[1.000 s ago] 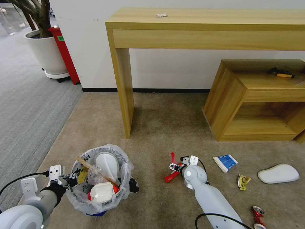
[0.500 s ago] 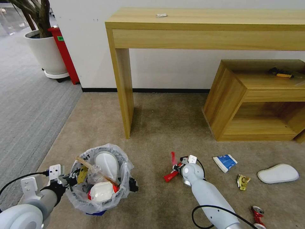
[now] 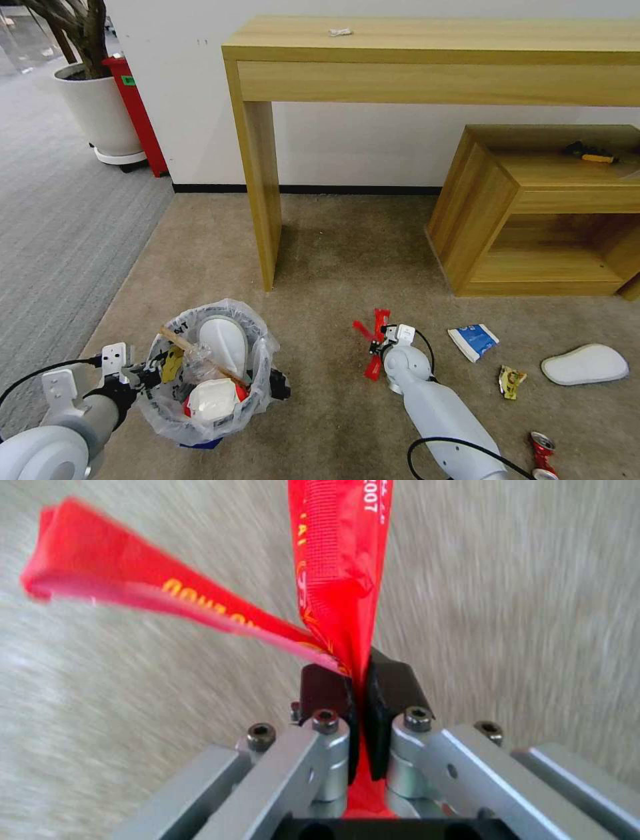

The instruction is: Pick up the trash bin and place the garbage on the floor into it.

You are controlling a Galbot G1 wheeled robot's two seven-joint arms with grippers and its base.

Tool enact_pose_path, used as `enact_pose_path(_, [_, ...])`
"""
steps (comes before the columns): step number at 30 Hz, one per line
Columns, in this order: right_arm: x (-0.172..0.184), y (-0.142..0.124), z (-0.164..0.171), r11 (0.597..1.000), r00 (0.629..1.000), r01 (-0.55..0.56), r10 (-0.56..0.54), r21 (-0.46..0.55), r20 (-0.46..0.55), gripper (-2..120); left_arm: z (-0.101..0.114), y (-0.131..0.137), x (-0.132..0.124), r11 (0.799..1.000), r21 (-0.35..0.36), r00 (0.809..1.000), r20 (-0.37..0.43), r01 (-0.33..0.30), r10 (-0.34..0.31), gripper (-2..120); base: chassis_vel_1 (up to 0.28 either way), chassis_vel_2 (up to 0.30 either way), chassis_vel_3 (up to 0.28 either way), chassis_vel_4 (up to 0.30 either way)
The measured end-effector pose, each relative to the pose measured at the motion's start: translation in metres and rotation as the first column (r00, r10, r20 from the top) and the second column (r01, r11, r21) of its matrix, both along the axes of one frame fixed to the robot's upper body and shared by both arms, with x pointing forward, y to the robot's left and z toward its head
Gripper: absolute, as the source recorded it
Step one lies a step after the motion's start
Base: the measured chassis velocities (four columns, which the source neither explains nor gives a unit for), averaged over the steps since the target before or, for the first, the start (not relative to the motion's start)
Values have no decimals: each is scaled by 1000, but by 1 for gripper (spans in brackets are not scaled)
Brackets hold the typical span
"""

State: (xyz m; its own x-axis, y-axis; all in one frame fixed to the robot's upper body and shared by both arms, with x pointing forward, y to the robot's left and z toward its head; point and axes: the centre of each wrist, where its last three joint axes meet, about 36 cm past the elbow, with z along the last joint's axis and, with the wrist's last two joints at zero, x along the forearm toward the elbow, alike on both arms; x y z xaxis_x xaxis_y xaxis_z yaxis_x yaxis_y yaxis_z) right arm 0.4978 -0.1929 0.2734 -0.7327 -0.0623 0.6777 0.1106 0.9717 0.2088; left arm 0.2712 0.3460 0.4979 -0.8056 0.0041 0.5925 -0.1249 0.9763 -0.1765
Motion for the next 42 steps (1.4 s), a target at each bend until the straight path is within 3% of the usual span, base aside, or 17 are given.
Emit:
enact_pose_path(4, [-4,-3,19,999,995,-48,47,8,83,2,2,1,-1,1000,-1,1000,3,1,-1,1,0,0,0,0])
enact_pose_path(7, [-13,-10,71,983,949,-183,171,20,265,2,4,0,-2,1000,-1,1000,9,5,-5,1,0,0,0,0])
enact_pose_path(8, [-13,-10,71,983,949,-183,171,20,265,2,4,0,-2,1000,-1,1000,9,5,-5,1,0,0,0,0])
enact_pose_path(11, [-21,-2,137,937,845,-349,309,13,437,2,6,-3,0,1000,1,1000,12,15,-15,1,0,0,0,0])
enact_pose_path(12, [-21,-2,137,937,845,-349,309,13,437,2,6,-3,0,1000,1,1000,12,15,-15,1,0,0,0,0])
enact_pose_path(16, [-28,32,205,825,647,-564,473,-42,598,2,7,-15,2,1000,19,1000,3,22,-22,1,0,0,0,0])
enact_pose_path(17, [-28,32,205,825,647,-564,473,-42,598,2,7,-15,2,1000,19,1000,3,22,-22,1,0,0,0,0])
enact_pose_path(18, [-28,40,215,801,613,-596,493,-47,618,2,7,-17,2,999,22,1000,1,27,-27,1,0,0,0,0])
enact_pose_path(20, [-32,70,243,709,511,-704,549,-43,662,2,7,-22,4,999,26,999,-2,39,-39,1,0,0,0,0])
enact_pose_path(21, [-32,70,243,709,511,-704,549,-43,662,2,7,-22,4,999,26,999,-2,39,-39,1,0,0,0,0])
enact_pose_path(24, [-40,104,254,582,405,-811,623,-51,669,2,8,-26,9,999,20,999,-2,48,-48,1,0,0,0,0])
enact_pose_path(25, [-40,104,254,582,405,-811,623,-51,669,2,8,-26,9,999,20,999,-2,48,-48,1,0,0,0,0])
enact_pose_path(26, [-42,112,253,554,385,-830,641,-54,663,2,8,-27,10,999,13,999,-3,49,-49,1,0,0,0,0])
enact_pose_path(27, [-54,136,238,484,348,-874,696,-52,627,2,9,-30,13,999,-16,999,-8,49,-49,1,0,0,0,0])
enact_pose_path(33, [-71,157,205,429,311,-900,756,-77,576,2,10,-29,13,999,-24,999,-9,43,-43,1,0,0,0,0])
enact_pose_path(42, [-73,156,178,426,294,-894,793,-140,534,2,13,-31,12,998,-44,999,-7,41,-42,1,0,0,0,0])
